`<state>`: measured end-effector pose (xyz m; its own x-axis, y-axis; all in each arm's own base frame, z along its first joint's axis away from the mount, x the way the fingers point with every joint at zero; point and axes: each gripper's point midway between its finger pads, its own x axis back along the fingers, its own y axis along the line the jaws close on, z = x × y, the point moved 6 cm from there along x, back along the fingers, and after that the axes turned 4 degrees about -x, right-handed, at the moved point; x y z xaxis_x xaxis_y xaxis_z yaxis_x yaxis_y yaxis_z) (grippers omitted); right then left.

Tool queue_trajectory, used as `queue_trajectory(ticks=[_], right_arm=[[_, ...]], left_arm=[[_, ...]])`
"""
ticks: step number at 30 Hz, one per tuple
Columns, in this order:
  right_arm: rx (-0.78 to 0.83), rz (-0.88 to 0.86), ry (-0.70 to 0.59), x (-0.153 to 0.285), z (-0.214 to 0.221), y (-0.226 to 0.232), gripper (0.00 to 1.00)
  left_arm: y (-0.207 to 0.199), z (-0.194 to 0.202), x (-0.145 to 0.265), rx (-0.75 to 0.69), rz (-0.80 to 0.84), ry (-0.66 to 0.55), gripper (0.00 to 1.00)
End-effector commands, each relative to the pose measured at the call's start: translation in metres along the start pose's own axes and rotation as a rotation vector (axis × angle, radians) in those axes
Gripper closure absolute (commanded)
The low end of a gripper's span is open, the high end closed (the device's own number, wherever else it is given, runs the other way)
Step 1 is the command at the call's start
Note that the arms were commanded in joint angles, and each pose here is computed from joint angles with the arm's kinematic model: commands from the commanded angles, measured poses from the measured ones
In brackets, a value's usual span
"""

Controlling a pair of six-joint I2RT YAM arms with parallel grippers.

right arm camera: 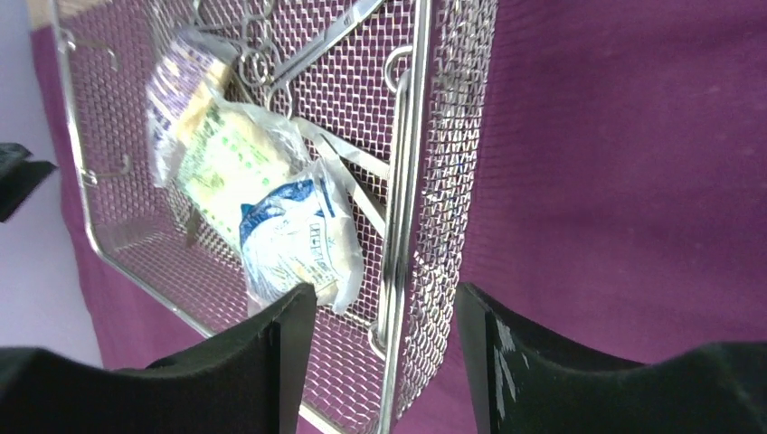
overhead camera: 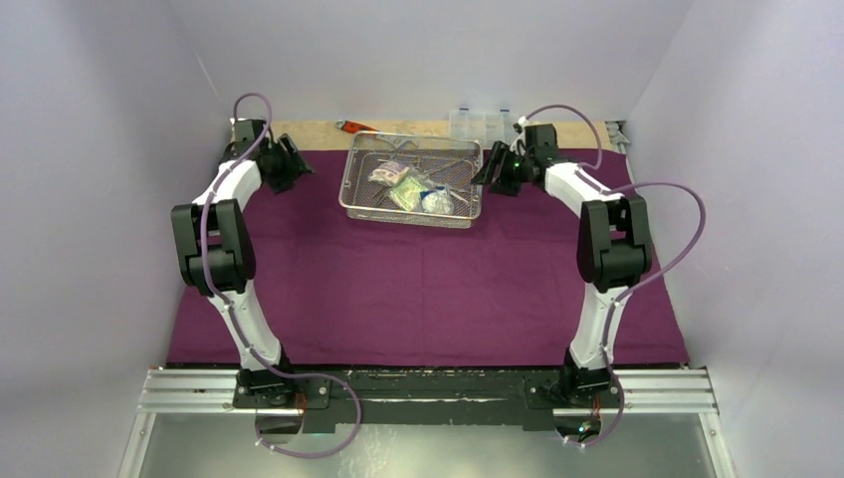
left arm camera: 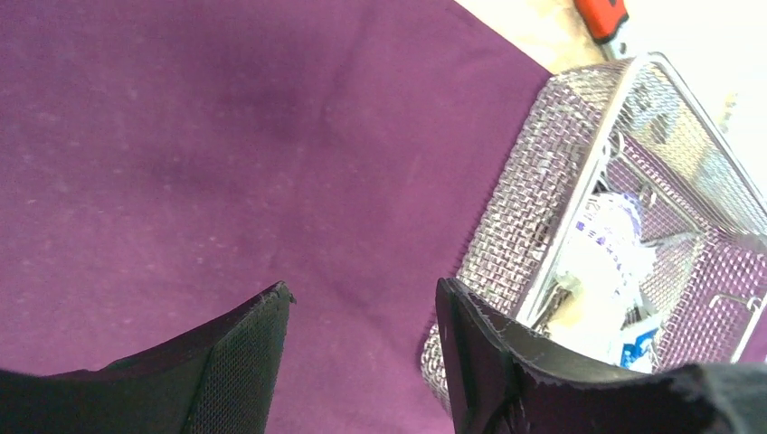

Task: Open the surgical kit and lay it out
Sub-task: Move the container from the surgical kit.

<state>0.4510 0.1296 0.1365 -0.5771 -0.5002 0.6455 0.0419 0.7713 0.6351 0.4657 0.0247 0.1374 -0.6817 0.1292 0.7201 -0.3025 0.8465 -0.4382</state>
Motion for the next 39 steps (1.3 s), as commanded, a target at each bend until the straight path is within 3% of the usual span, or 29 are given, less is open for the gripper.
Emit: queue_trajectory(ticks=[1, 5, 10, 17, 24, 29, 34, 39], right_arm=[[0.055, 0.041, -0.026, -0.016, -0.004, 0.014, 0.39], [0.086, 0.131, -0.018, -0.021, 0.003, 0.015, 0.40], [0.113, 0.235, -0.026, -0.018, 0.014, 0.017, 0.42], [0.168, 0.371, -0.008, -0.001, 0.035, 0.024, 0.35], [0.215, 0.473, -0.004, 0.002, 0.055, 0.032, 0.40], [0.220, 0.534, -0.014, -0.002, 0.057, 0.032, 0.54], [0.235, 0.554, -0.045, -0.005, 0.054, 0.035, 0.74], [0.252, 0.544, -0.068, -0.007, 0.051, 0.042, 0.91]], left_arm=[[-0.036, -0.013, 0.026, -0.073, 0.156, -0.080, 0.39], [-0.056, 0.001, 0.028, -0.155, 0.219, -0.059, 0.38], [-0.067, 0.023, 0.024, -0.225, 0.151, -0.028, 0.38], [-0.079, 0.055, 0.029, -0.334, 0.024, -0.026, 0.38], [-0.073, 0.068, 0.027, -0.366, -0.102, -0.027, 0.38], [-0.071, 0.074, 0.019, -0.367, -0.127, -0.013, 0.43], [-0.074, 0.077, 0.010, -0.367, -0.108, 0.006, 0.55], [-0.073, 0.088, 0.000, -0.381, -0.098, 0.051, 0.60]])
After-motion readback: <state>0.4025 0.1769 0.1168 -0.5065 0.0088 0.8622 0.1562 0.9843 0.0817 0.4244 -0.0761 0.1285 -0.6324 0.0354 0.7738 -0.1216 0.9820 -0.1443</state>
